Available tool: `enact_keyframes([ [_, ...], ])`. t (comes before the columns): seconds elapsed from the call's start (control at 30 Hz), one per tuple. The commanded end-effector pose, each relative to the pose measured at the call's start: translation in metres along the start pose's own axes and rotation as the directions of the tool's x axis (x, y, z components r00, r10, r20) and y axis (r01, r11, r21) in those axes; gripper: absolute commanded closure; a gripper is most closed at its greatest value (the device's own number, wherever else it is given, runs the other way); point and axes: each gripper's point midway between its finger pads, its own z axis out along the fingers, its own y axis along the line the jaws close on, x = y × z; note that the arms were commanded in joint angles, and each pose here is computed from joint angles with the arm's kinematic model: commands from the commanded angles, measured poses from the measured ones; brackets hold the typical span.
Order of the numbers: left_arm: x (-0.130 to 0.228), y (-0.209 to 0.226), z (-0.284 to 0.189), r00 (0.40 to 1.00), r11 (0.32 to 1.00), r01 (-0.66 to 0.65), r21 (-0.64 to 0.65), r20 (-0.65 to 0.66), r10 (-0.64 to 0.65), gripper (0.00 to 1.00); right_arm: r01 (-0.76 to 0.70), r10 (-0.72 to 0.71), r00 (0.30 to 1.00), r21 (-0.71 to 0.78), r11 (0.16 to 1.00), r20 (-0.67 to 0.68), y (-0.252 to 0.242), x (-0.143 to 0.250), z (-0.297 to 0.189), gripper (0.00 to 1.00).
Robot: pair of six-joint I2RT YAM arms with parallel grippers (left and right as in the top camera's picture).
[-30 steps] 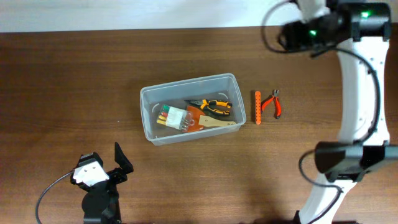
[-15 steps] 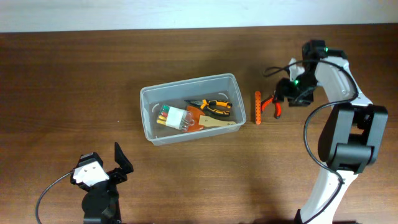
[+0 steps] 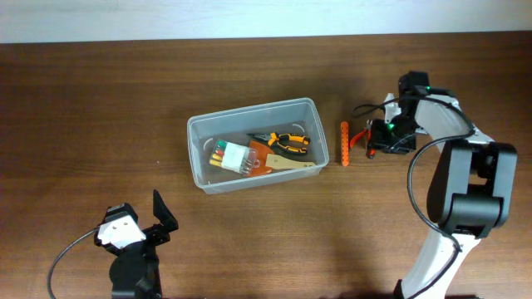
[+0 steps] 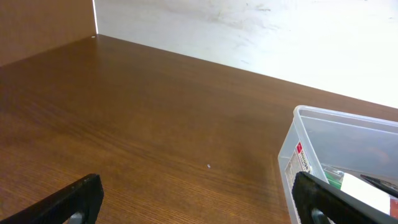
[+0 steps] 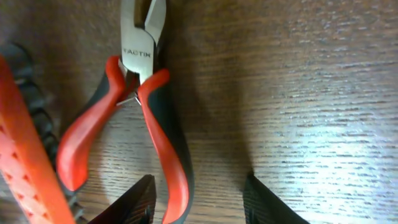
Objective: Pack container
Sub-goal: 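Withdraw the right gripper and move it to the red pliers, then grasp the small red-handled pliers with the right gripper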
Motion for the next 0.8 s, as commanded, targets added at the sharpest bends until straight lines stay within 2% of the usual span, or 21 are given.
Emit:
enact_keyframes([
  [0.0, 0.0009, 0.0000, 0.0000, 1.000, 1.000, -0.009, 0.000, 0.001, 0.009, 0.01, -0.002, 0.010, 0.996, 0.095, 0.995, -0.092, -0.0151, 0.0264, 0.0257, 0.62],
  [0.27, 0.0009, -0.0001, 0.0000, 1.000, 1.000, -0.009, 0.000, 0.001, 0.009, 0.01, 0.003, 0.006, 0.996, 0.095, 0.995, -0.088, -0.0137, 0.0251, 0.0260, 0.65],
  [0.37, 0.0009, 0.0000, 0.0000, 1.000, 1.000, -0.009, 0.000, 0.001, 0.009, 0.01, 0.004, 0.004, 0.996, 0.095, 0.995, -0.084, -0.0137, 0.0242, 0.0261, 0.75],
  [0.5, 0.0009, -0.0001, 0.0000, 1.000, 1.000, -0.009, 0.000, 0.001, 0.009, 0.01, 0.003, 0.005, 0.996, 0.094, 0.996, -0.085, -0.0136, 0.0244, 0.0261, 0.92],
  [0.77, 0.0009, 0.0000, 0.0000, 1.000, 1.000, -0.009, 0.000, 0.001, 0.009, 0.01, 0.003, 0.005, 0.996, 0.094, 0.996, -0.086, -0.0134, 0.0244, 0.0254, 0.93],
])
